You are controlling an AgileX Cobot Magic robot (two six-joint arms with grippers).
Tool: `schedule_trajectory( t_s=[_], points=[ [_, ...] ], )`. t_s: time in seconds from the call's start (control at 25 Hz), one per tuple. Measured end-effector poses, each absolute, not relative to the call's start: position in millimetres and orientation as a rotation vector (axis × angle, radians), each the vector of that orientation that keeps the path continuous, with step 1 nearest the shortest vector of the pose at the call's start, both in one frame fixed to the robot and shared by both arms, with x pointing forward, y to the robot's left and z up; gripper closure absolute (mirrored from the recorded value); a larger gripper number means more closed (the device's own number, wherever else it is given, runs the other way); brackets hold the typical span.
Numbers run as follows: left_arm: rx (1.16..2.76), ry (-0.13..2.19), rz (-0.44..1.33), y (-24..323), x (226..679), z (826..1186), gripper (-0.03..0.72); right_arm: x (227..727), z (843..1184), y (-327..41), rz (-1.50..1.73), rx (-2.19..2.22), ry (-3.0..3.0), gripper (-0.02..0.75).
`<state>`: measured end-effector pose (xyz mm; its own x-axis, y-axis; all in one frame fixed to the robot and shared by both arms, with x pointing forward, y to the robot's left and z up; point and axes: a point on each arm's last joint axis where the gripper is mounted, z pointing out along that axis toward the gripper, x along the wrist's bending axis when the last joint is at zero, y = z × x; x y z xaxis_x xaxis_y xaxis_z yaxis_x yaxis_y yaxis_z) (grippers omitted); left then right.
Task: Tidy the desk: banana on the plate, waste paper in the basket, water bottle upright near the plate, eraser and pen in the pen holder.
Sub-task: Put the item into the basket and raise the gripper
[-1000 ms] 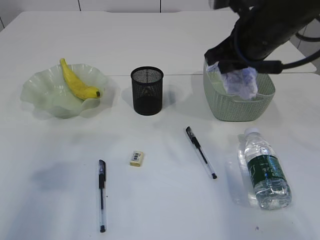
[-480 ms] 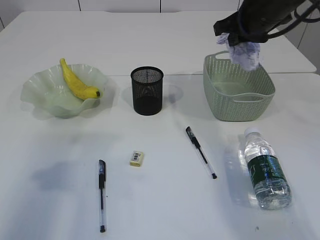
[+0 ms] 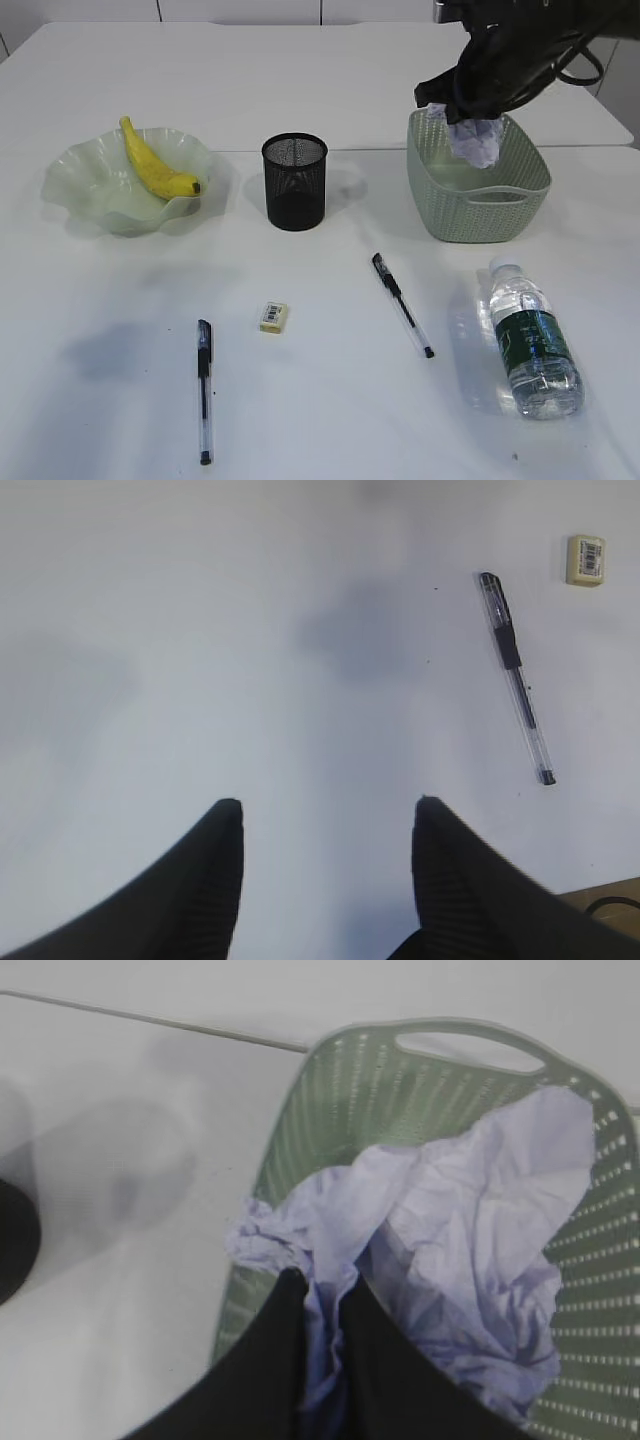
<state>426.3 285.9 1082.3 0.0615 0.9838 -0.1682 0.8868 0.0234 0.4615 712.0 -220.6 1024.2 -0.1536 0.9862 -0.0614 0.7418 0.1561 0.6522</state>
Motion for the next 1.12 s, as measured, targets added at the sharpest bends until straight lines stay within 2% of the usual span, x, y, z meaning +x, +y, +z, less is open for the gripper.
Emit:
schedule_trajectory(
  t_s=[0.16, 0.52, 0.92, 1.12],
  points=[
    [1.898, 1.860, 0.290, 286, 426, 1082, 0.308, 718, 1013, -233, 0.652, 1.676, 1.934, 0.685],
    [1.884, 1.851, 0.311, 286, 428, 1083, 0.308, 726, 1001, -234, 0.677, 1.663, 1.913, 0.668],
    [1.884, 1.851, 0.311, 286, 428, 1083, 0.308, 731, 981, -233, 0.656, 1.712, 1.919, 0.560],
    [1.884, 1.851, 0.311, 286, 428, 1083, 0.308, 731, 980, -233, 0.659, 1.729, 1.910, 0.444]
  ],
)
